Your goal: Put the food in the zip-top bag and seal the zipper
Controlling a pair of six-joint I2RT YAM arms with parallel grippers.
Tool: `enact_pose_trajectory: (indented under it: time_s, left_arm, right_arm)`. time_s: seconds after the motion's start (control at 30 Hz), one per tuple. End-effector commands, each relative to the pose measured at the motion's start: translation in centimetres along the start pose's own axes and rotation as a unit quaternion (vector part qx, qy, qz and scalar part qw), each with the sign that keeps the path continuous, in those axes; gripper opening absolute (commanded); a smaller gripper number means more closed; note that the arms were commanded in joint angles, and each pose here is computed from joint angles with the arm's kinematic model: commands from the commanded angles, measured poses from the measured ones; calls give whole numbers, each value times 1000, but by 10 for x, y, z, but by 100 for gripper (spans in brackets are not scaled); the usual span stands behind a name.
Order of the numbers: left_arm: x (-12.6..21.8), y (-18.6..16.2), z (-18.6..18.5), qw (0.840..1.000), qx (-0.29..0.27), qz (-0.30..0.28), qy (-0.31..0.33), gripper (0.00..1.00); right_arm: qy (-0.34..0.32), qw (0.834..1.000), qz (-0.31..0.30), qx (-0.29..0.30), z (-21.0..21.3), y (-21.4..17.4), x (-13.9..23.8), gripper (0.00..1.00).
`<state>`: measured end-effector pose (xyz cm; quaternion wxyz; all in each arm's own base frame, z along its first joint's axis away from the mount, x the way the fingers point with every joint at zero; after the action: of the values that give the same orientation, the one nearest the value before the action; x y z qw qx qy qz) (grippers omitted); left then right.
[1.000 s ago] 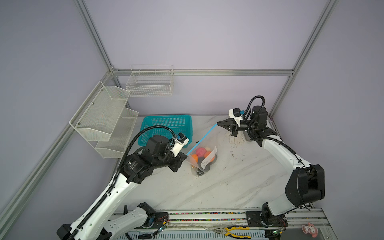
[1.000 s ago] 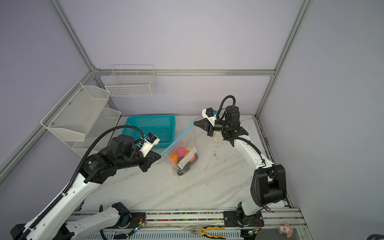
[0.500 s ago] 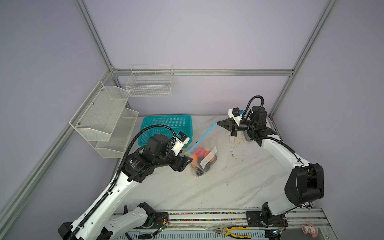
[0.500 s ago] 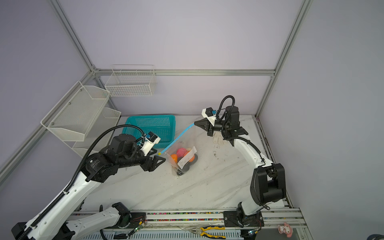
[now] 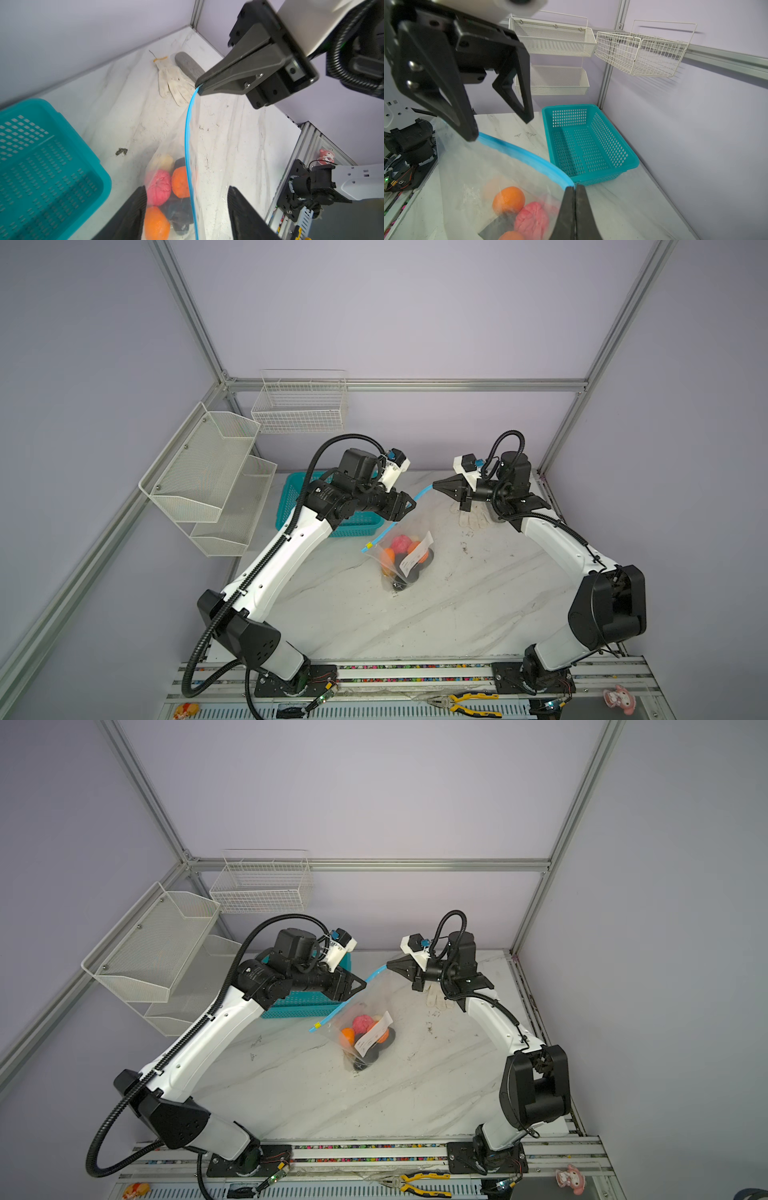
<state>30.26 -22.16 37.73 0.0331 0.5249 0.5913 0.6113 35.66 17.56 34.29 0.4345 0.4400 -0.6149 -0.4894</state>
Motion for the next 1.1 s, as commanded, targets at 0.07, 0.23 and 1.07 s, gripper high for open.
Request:
enact_pose_trajectory:
  time_s: [0.07, 0.23, 1.07]
  left_arm:
    - [21, 24, -15, 999, -6, -25, -47, 51]
    - [19, 20, -12, 999, -2, -10, -42, 35]
    - [27, 17, -11, 1000, -10, -8, -18, 26]
  right_arm:
    - [-3, 1000, -12, 18, -4, 14, -2, 0]
    - [-6, 1000, -9, 16, -6, 12, -2, 0]
    - [-14, 1000, -4, 6, -6, 8, -6, 0]
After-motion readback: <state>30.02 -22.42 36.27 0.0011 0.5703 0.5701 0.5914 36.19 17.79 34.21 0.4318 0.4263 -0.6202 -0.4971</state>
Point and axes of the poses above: each gripper's point midway between its finger pads, its own x axis back along the fingers, its own z axis along the line the jaws close on, y = z × x, the point moved 8 cm from there along x, back along the fingers
